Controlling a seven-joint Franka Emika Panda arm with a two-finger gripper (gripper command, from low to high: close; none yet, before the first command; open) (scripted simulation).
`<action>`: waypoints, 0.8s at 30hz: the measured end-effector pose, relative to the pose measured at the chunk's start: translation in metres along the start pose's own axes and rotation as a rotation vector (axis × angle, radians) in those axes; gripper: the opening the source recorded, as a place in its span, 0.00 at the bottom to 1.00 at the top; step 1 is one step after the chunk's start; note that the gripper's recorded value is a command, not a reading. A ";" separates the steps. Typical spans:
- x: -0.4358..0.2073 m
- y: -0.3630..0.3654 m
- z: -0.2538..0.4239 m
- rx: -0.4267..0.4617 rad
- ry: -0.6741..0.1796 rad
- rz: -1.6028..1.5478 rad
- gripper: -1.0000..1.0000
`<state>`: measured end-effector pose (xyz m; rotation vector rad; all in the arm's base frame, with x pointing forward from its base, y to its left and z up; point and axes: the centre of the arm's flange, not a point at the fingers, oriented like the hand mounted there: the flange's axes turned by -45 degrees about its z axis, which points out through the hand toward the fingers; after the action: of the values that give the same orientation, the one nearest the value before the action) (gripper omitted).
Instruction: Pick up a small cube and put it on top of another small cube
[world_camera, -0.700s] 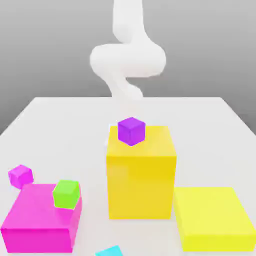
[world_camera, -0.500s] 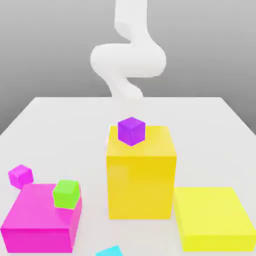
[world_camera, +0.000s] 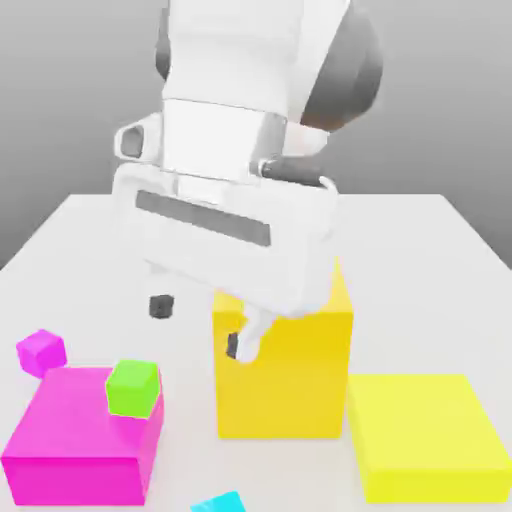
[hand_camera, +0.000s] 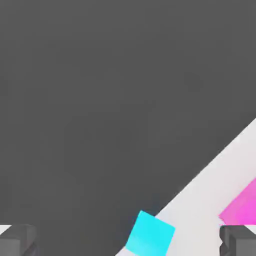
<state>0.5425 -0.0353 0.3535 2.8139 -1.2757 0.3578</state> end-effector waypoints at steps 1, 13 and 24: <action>-0.002 0.000 0.017 -0.011 -0.021 0.031 0.50; -0.049 0.017 0.203 -0.100 -0.210 0.317 0.50; -0.042 0.015 0.174 -0.099 -0.210 0.319 0.00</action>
<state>0.5388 -0.0356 0.1743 2.6199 -1.7383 0.0029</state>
